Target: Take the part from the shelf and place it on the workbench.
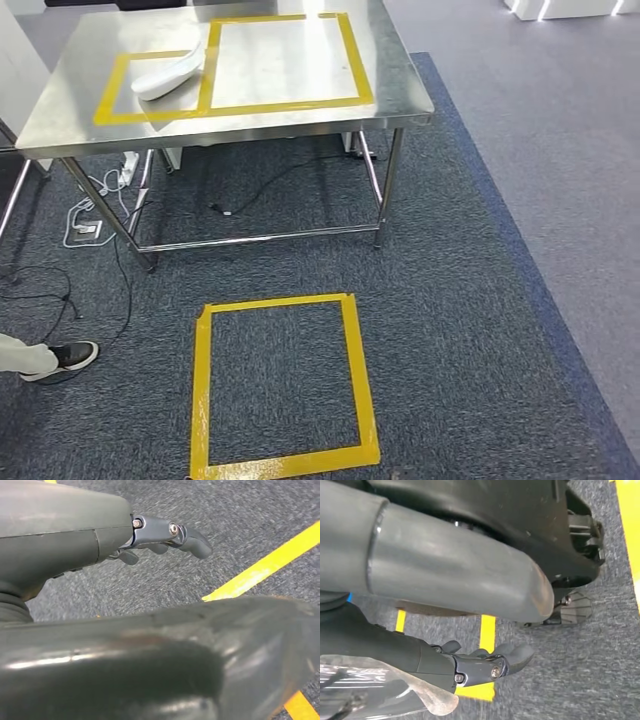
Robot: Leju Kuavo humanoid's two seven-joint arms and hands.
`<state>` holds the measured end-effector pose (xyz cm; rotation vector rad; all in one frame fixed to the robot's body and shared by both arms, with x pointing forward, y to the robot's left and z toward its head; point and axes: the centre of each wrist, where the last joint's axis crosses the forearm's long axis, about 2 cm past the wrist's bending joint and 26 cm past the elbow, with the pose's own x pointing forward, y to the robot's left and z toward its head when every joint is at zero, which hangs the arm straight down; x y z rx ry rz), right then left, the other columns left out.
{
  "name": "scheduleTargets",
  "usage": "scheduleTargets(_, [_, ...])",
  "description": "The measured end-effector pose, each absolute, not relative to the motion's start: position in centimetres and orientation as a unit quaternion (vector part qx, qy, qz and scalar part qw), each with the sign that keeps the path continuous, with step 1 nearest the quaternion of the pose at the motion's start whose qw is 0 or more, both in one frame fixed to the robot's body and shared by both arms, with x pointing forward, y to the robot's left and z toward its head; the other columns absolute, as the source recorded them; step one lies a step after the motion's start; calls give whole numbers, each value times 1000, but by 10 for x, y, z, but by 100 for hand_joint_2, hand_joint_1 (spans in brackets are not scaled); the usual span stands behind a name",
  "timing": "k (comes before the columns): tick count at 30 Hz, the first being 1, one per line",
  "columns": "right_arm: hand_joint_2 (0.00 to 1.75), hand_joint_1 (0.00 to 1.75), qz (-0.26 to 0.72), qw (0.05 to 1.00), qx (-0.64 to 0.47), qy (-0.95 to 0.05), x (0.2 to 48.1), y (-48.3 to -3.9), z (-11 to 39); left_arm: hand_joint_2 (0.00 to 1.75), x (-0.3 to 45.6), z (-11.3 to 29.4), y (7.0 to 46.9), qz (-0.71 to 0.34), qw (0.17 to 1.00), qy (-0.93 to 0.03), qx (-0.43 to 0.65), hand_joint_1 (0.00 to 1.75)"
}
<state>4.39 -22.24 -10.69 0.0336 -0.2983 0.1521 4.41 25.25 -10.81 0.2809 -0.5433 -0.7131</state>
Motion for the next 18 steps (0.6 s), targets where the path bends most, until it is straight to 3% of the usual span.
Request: scheduleTargets(18, [0,0,87,987,19,-135,44,-222,-107,0,47,-107,241,-329,902,-241,140,0])
